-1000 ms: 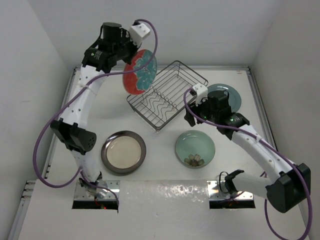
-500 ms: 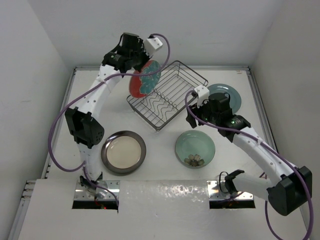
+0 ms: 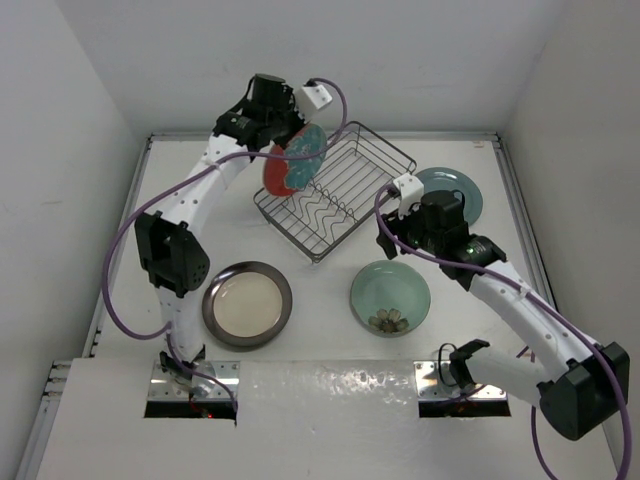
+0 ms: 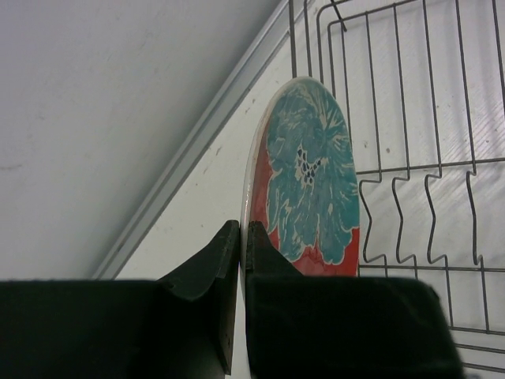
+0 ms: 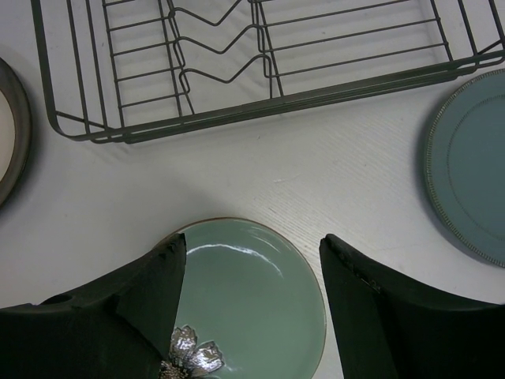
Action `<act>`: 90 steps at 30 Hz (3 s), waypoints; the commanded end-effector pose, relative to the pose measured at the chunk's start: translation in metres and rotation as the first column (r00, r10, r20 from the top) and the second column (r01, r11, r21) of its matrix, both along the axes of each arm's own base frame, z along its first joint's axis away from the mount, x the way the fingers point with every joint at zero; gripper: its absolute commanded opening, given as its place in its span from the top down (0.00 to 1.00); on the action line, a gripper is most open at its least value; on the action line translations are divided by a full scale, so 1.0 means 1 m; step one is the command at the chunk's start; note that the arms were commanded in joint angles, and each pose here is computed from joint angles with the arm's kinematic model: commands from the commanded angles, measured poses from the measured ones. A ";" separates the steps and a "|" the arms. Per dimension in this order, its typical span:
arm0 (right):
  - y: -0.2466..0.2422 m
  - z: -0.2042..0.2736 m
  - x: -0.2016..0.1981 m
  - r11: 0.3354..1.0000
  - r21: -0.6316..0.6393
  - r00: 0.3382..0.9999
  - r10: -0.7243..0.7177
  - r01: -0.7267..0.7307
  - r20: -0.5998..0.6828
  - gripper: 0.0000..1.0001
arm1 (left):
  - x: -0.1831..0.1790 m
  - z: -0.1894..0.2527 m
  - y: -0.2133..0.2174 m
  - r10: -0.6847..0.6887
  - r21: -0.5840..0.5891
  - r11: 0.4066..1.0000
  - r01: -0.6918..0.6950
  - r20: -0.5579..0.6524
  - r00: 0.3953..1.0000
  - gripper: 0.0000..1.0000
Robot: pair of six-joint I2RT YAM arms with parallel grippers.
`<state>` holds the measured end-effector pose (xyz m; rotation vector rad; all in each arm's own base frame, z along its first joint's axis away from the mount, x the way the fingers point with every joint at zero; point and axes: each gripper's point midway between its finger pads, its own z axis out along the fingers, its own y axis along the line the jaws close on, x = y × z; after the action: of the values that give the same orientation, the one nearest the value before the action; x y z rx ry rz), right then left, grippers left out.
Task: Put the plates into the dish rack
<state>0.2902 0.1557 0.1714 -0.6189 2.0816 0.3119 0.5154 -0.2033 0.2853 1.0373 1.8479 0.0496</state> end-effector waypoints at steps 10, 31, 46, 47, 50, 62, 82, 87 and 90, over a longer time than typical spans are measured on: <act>-0.006 0.007 -0.003 1.000 -0.002 0.999 -0.028 0.028 0.030 0.31 | 0.004 0.004 -0.028 -0.051 0.002 0.999 0.051 0.109 0.993 1.00; -0.011 -0.016 0.000 0.989 -0.034 0.979 -0.146 0.142 -0.142 0.13 | -0.024 0.096 0.026 0.051 -0.391 0.918 -0.065 -0.047 0.998 0.00; -0.012 -0.021 -0.008 0.993 -0.035 0.985 -0.118 0.114 -0.127 0.08 | -0.224 -0.152 0.231 0.101 -0.197 0.924 -0.326 -0.697 0.710 0.16; -0.012 -0.023 -0.009 0.993 -0.031 0.984 -0.118 0.115 -0.135 0.08 | -0.240 -0.167 0.225 0.072 -0.194 0.931 -0.310 -0.733 0.676 0.17; -0.011 -0.027 -0.010 0.994 -0.028 0.986 -0.105 0.102 -0.133 0.08 | -0.273 -0.195 0.222 0.062 -0.152 0.948 -0.281 -0.774 0.630 0.16; -0.005 -0.032 -0.020 0.999 -0.036 0.989 -0.019 0.013 -0.150 0.08 | -0.279 -0.260 0.222 0.197 -0.031 0.923 -0.383 -0.816 0.543 0.10; -0.019 -0.020 -0.027 0.991 0.023 0.987 -0.131 0.134 -0.096 0.10 | -0.301 -0.289 0.170 -0.054 -0.152 0.971 -0.182 -0.888 0.457 0.59; -0.025 -0.016 -0.027 0.989 -0.005 0.984 -0.150 0.150 -0.095 0.10 | -0.299 -0.285 0.170 -0.061 -0.159 0.971 -0.180 -0.887 0.457 1.00; -0.025 -0.013 -0.026 0.989 -0.001 0.985 -0.149 0.150 -0.083 0.10 | -0.284 -0.263 0.175 -0.057 -0.170 0.969 -0.182 -0.862 0.504 1.00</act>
<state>0.2560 0.1285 0.1351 -0.4782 2.2557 0.2624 0.2163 -0.0387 0.0086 0.7688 2.7771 -0.8778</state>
